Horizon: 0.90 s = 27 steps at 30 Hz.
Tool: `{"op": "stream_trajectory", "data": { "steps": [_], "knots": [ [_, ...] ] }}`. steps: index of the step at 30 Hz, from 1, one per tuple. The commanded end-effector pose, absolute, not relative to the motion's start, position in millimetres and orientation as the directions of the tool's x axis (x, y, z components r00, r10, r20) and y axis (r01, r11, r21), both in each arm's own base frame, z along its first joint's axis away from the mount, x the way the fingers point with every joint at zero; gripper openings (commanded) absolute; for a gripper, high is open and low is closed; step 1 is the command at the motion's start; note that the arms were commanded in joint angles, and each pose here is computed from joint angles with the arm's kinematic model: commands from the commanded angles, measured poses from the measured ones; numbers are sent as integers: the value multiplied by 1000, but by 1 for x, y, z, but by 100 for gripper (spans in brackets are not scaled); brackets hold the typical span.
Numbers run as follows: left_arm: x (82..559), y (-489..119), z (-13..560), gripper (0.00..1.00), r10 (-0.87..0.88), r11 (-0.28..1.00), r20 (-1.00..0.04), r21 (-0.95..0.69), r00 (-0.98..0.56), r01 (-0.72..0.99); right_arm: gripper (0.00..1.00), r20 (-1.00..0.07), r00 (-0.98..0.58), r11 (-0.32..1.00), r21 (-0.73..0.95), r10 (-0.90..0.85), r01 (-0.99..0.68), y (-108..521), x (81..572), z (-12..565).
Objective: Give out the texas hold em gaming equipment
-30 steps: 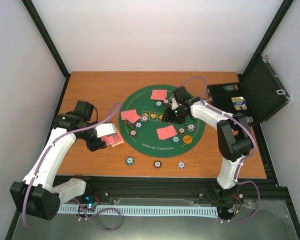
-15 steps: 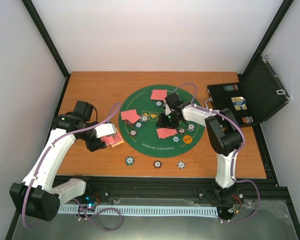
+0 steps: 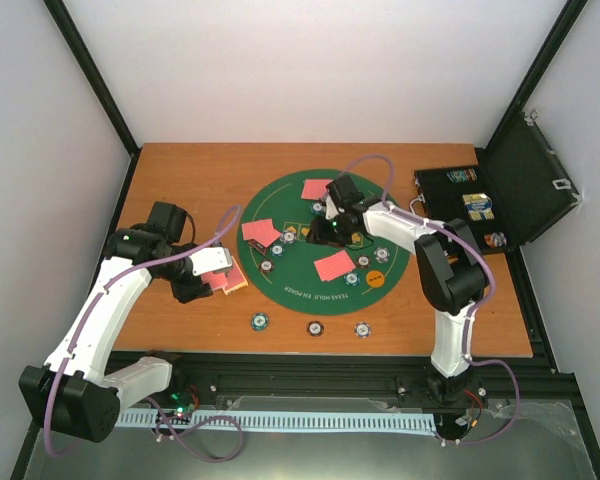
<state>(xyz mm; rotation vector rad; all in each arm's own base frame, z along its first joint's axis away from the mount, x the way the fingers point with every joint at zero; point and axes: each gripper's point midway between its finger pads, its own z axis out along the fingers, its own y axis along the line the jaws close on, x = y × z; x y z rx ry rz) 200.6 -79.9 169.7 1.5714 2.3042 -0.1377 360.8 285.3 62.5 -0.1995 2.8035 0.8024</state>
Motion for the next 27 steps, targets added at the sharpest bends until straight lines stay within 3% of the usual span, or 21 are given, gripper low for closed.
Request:
{"op": "stream_trajectory", "data": {
  "steps": [1, 10, 27],
  "knots": [
    [201, -80, 177, 1, 891, 360, -344, 143, -295, 922, 45, -215, -973, 850, 494, -83, -182, 293, 370, 48],
    [202, -80, 179, 1, 892, 355, -347, 145, -289, 924, 45, -162, -984, 862, 487, -69, -141, 281, 348, 16],
    [201, -81, 179, 1, 891, 354, -352, 148, -285, 924, 45, -176, -982, 863, 484, -66, -145, 261, 318, 30]
  ]
}}
